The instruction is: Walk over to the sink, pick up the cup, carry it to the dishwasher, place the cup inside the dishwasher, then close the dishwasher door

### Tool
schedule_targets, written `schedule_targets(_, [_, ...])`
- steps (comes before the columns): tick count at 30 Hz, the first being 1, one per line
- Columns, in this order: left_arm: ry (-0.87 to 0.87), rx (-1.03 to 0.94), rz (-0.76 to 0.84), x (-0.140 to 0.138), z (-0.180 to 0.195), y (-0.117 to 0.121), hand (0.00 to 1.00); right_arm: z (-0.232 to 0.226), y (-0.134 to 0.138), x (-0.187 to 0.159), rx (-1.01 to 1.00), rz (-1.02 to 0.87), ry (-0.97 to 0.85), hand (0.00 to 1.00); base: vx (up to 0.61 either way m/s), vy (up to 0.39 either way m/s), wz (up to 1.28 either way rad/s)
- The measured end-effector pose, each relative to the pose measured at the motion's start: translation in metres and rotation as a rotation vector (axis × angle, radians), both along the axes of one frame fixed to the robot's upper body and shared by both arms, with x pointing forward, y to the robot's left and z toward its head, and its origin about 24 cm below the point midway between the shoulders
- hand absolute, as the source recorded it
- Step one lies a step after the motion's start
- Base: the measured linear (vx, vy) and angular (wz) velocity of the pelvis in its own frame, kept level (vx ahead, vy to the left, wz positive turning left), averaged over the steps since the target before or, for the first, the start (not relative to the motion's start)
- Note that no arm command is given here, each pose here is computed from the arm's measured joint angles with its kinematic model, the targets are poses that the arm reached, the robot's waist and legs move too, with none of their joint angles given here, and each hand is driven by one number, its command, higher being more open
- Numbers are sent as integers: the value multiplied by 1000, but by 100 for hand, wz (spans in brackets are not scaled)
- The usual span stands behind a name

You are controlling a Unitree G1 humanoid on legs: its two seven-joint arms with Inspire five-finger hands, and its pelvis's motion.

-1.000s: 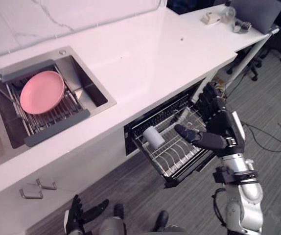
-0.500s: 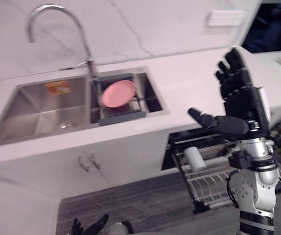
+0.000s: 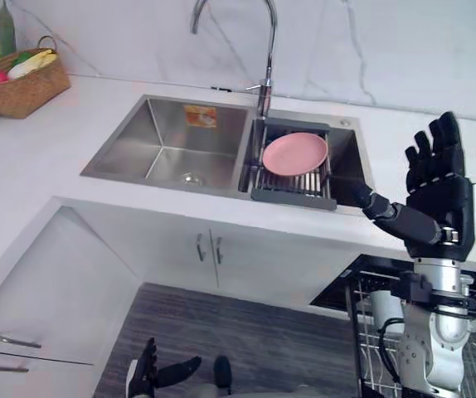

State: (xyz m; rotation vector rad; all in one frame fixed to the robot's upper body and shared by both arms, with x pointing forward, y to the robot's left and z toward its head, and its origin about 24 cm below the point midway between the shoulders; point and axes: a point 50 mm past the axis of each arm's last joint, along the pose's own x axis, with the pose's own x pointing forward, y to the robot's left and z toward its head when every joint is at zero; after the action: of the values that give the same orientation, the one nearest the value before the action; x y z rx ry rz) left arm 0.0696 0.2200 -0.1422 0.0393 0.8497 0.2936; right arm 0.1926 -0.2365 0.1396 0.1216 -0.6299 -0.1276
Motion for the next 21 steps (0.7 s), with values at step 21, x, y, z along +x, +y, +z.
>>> schedule_targets(21, [26, -75, 141, -46, -2, 3, 100, 7, 19, -24, 112, 89, -64, 100, 64, -34, -15])
